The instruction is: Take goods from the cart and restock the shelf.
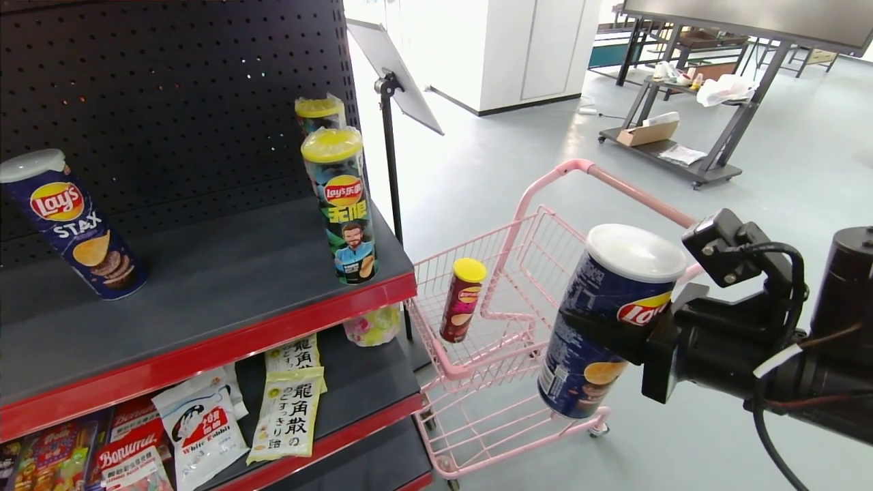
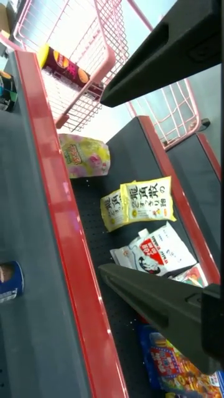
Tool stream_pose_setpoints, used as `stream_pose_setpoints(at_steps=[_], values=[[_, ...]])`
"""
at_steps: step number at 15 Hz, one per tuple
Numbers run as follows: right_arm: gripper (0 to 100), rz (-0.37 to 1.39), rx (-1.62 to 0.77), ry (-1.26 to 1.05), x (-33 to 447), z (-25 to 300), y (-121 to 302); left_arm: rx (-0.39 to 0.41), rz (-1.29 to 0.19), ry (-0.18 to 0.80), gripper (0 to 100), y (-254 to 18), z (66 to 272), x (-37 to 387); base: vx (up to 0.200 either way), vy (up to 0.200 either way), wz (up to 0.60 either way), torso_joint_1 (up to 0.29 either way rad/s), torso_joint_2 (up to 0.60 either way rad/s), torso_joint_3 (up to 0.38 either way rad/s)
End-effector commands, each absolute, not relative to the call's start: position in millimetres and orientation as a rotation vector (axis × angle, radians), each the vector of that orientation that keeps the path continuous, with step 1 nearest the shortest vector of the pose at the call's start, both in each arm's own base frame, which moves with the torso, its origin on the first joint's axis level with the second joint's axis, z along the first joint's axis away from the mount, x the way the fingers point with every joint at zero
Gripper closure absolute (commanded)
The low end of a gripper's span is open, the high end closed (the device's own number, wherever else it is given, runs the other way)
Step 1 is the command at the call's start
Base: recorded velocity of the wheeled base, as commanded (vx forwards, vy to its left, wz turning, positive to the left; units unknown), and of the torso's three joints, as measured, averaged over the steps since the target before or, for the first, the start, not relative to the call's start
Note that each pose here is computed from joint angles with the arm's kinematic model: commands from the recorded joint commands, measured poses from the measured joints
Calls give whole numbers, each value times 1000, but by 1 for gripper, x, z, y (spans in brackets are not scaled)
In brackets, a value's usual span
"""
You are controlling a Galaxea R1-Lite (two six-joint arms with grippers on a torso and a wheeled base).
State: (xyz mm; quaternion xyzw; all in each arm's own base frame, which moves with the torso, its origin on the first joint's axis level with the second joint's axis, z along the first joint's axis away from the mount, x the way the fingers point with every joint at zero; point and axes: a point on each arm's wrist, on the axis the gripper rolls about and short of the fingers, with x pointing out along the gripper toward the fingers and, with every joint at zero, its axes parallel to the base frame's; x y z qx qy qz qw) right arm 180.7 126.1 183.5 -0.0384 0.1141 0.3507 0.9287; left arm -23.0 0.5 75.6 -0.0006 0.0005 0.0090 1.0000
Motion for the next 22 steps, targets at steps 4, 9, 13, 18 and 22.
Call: stream_pose_setpoints(at_steps=[4, 9, 13, 18, 22], values=[[100, 714, -82, 247, 182, 180, 127, -2, 18, 2, 0, 1, 76, -23, 0, 0, 600, 12, -3, -6], [100, 717, -82, 248, 176, 178, 122, -3, 18, 2, 0, 1, 76, -23, 0, 0, 480, 3, -1, 1], [100, 721, -84, 259, 174, 175, 122, -2, 20, 2, 0, 1, 76, -23, 0, 0, 0, 0, 0, 0], [100, 728, -86, 269, 169, 171, 120, -1, 20, 3, 0, 1, 75, -23, 0, 160, 0, -2, 2, 2], [100, 754, -87, 270, 168, 171, 123, -1, 20, 3, 0, 1, 75, -23, 0, 200, 0, 4, 4, 2]])
